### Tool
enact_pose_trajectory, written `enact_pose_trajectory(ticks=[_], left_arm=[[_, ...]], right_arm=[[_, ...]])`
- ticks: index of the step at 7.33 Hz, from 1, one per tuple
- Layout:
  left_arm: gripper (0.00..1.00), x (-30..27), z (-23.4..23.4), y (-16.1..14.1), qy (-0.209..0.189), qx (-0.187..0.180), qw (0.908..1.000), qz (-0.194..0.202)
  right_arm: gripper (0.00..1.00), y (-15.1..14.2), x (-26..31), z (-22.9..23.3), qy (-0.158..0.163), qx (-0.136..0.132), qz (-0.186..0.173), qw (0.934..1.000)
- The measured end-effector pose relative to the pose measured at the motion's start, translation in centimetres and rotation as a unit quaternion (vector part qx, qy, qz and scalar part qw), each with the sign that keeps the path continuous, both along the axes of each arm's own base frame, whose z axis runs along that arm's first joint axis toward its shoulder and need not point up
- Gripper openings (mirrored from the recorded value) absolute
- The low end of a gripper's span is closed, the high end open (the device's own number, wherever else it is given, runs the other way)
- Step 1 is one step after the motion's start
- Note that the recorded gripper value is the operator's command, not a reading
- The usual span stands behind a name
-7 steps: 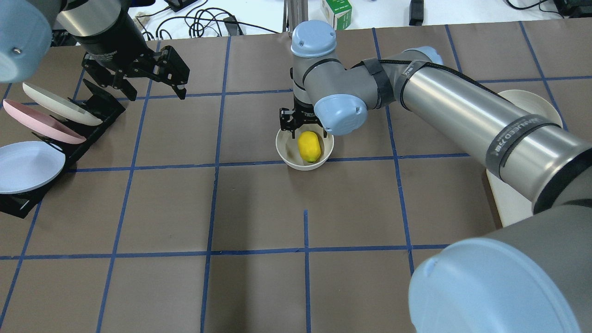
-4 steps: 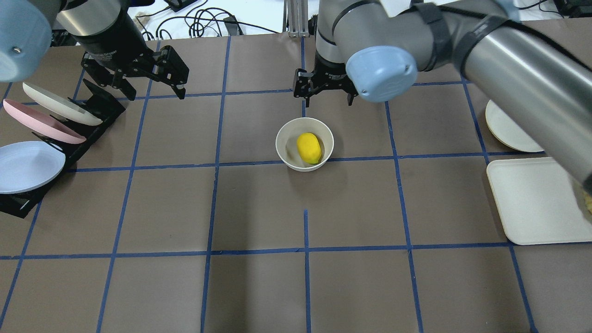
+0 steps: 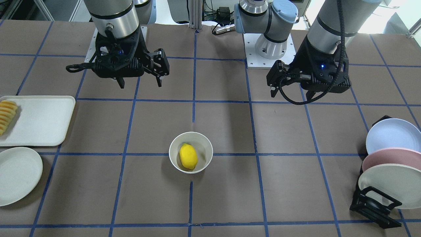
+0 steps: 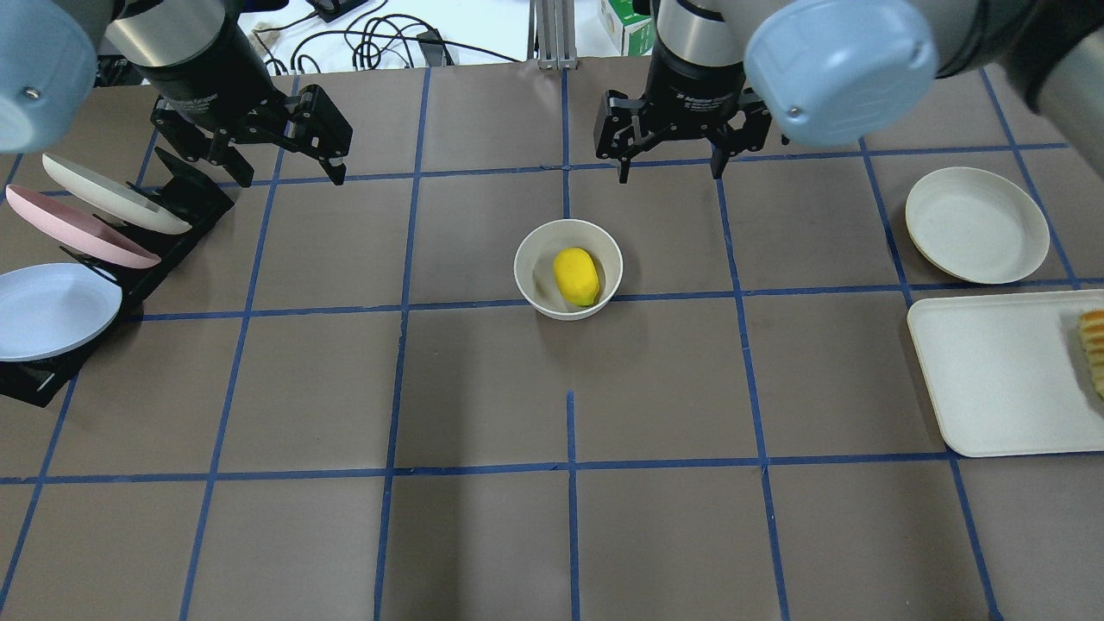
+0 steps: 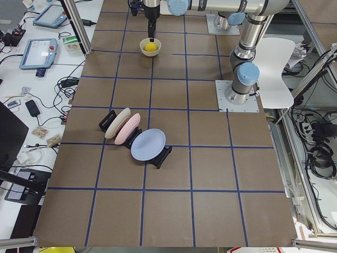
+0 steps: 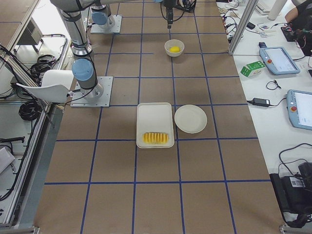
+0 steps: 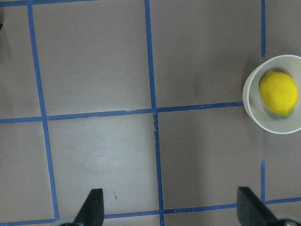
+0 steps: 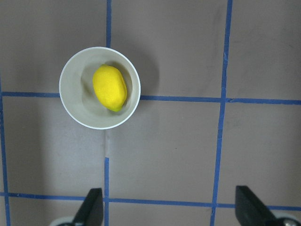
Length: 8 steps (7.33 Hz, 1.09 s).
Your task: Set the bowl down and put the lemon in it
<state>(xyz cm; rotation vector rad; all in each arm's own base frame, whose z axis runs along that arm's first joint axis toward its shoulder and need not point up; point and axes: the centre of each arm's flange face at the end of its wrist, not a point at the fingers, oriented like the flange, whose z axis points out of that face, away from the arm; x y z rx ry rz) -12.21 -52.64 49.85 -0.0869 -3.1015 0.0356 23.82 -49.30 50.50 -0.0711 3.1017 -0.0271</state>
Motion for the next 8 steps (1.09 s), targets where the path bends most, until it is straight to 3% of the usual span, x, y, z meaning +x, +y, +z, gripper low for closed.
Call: enact_pose_trajectory(ticks=[3, 8], left_arm=[[1.0, 0.0, 0.0, 0.0, 0.001, 0.0, 1.0, 0.0], [1.0, 0.0, 0.0, 0.0, 0.001, 0.0, 1.0, 0.0]], right_arm=[[1.0, -0.8, -4.1, 0.8, 0.001, -0.002, -0.01, 0.9999], [1.0, 0.1, -7.0, 0.8, 0.001, -0.018, 0.014, 0.9997]])
